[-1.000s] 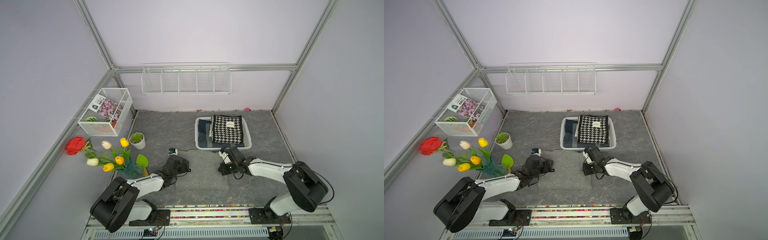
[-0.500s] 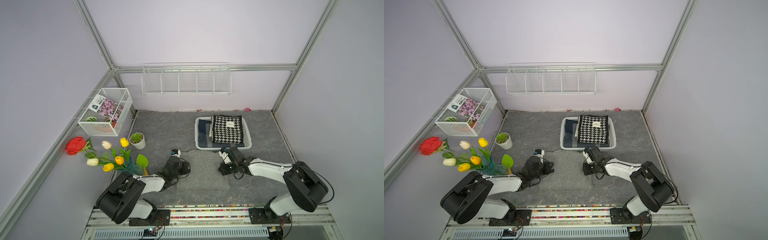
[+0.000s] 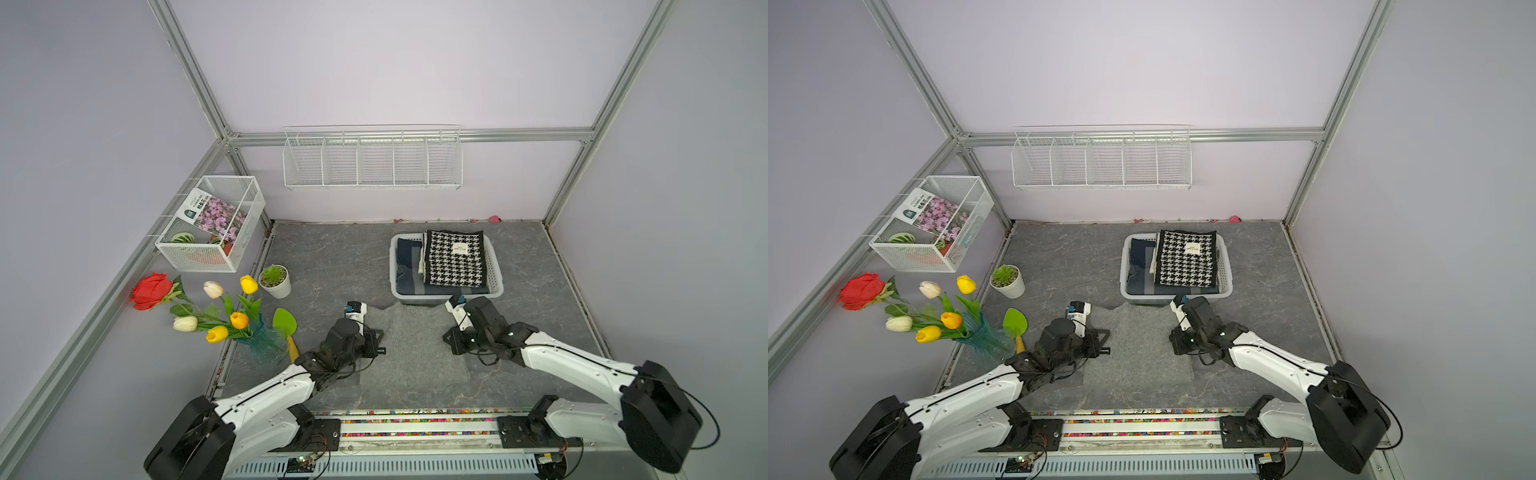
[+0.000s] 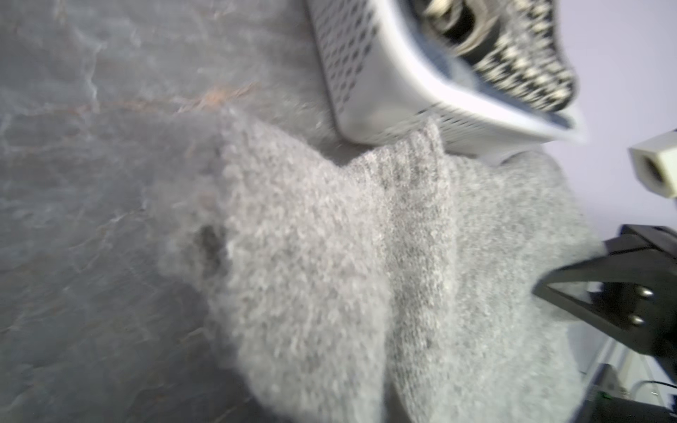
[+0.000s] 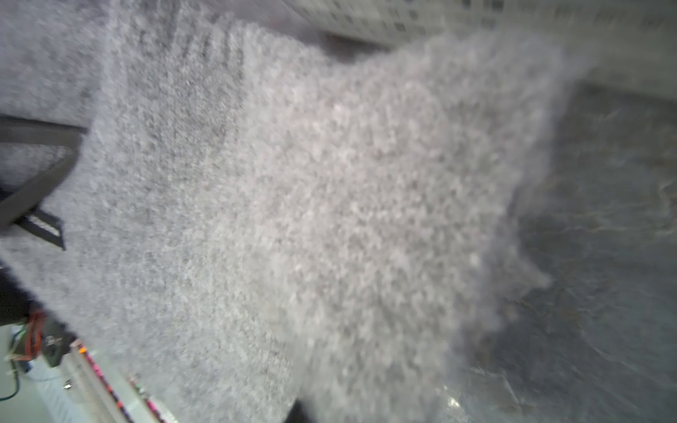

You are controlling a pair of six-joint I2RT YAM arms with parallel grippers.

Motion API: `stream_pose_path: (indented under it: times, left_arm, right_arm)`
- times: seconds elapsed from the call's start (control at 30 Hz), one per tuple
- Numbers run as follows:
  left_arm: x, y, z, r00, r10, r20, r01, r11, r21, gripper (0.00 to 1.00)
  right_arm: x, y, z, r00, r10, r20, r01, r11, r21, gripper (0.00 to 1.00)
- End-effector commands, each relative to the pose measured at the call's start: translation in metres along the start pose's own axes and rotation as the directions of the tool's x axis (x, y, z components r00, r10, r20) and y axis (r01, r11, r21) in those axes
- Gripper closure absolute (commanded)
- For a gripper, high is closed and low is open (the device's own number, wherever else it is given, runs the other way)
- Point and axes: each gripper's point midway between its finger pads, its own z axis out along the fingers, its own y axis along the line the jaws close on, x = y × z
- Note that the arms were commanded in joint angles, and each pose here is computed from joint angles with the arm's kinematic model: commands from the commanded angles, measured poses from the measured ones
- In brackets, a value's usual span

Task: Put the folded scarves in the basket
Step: Pick up the scarf at the center of the board, then place the scarf in the basket.

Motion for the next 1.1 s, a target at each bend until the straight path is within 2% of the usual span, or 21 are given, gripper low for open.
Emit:
stream_pose_path:
  times: [0.0,0.1,0.2,0.4,0.57,0.67,0.9,1.07]
  left_arm:
    - [-0.001,-0.013,-0.011,0.999,0.029,-0.021,-0.028,0.999,0.028,1.00]
    - [-0.002,-0.033,-0.015,0.998,0.060,-0.025,-0.058,0.995,0.075,1.00]
    - [-0.016,-0.051,-0.021,0.996,0.084,0.000,-0.083,0.992,0.099,1.00]
    - [-0.074,-0.081,-0.028,0.986,0.116,0.116,-0.125,0.989,0.073,1.00]
    - [-0.123,-0.125,-0.025,0.975,0.139,0.171,-0.160,0.980,0.119,1.00]
    - [-0.159,-0.140,-0.016,0.965,0.149,0.217,-0.168,0.983,0.069,1.00]
    - [-0.214,-0.152,0.035,0.954,0.137,0.268,-0.143,0.990,0.003,1.00]
    - [-0.239,-0.125,0.093,0.963,0.052,0.263,-0.048,0.999,-0.020,1.00]
  right_arm:
    - [-0.003,0.010,-0.014,0.999,-0.031,0.018,0.031,0.999,-0.026,1.00]
    - [-0.012,0.021,-0.031,0.997,-0.055,0.048,0.056,0.998,-0.034,1.00]
    - [-0.026,0.031,-0.052,0.993,-0.081,0.083,0.085,0.996,-0.038,1.00]
    - [-0.064,0.027,-0.096,0.982,-0.112,0.151,0.102,0.992,0.068,1.00]
    - [-0.103,0.030,-0.126,0.972,-0.132,0.196,0.118,0.989,0.085,1.00]
    - [-0.130,0.024,-0.141,0.968,-0.134,0.212,0.110,0.987,0.121,1.00]
    - [-0.175,-0.027,-0.140,0.975,-0.078,0.209,0.021,0.965,0.263,1.00]
    - [-0.196,-0.071,-0.120,0.977,-0.023,0.212,-0.046,0.948,0.314,1.00]
